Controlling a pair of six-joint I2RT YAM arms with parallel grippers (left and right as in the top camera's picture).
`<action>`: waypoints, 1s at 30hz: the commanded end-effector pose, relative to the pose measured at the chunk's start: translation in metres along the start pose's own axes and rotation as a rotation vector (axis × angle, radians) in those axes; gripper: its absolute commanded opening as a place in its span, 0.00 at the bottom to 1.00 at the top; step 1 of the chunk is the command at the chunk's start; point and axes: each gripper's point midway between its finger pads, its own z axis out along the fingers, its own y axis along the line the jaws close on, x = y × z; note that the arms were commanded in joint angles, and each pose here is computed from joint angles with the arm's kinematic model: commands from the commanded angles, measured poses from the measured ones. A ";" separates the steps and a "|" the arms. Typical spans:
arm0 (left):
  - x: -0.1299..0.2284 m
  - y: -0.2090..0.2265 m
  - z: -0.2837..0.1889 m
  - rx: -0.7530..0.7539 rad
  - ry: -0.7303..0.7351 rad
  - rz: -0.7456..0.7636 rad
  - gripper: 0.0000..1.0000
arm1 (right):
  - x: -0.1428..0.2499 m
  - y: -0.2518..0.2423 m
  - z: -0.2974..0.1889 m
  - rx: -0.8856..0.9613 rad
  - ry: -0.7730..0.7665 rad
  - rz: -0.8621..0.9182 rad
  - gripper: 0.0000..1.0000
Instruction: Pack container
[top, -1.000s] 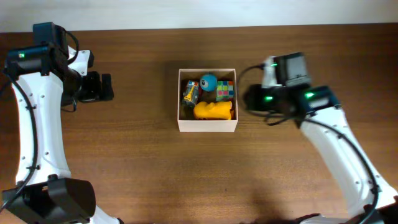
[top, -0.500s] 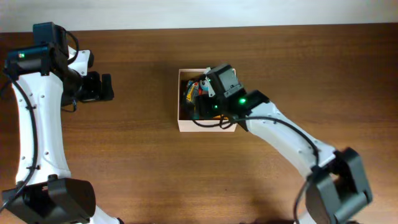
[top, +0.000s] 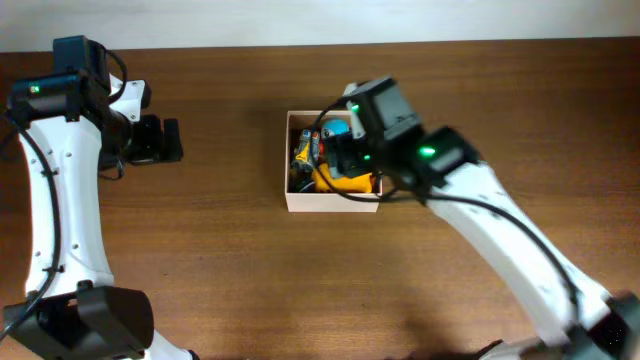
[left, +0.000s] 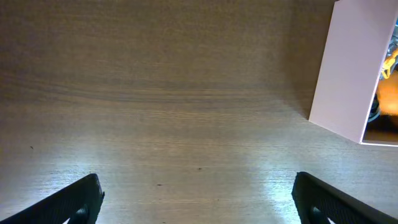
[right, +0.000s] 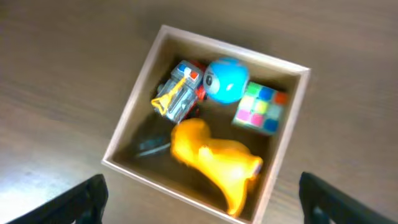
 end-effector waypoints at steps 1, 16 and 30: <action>0.000 0.000 0.000 0.007 -0.002 -0.017 0.99 | -0.032 -0.006 -0.073 0.029 -0.149 -0.001 0.99; 0.000 0.000 0.000 0.006 -0.002 -0.017 0.99 | 0.011 -0.037 -0.213 0.101 -0.284 0.018 0.99; 0.000 0.000 0.000 0.007 -0.002 -0.017 0.99 | 0.059 -0.098 -0.309 0.356 -0.473 -0.007 0.99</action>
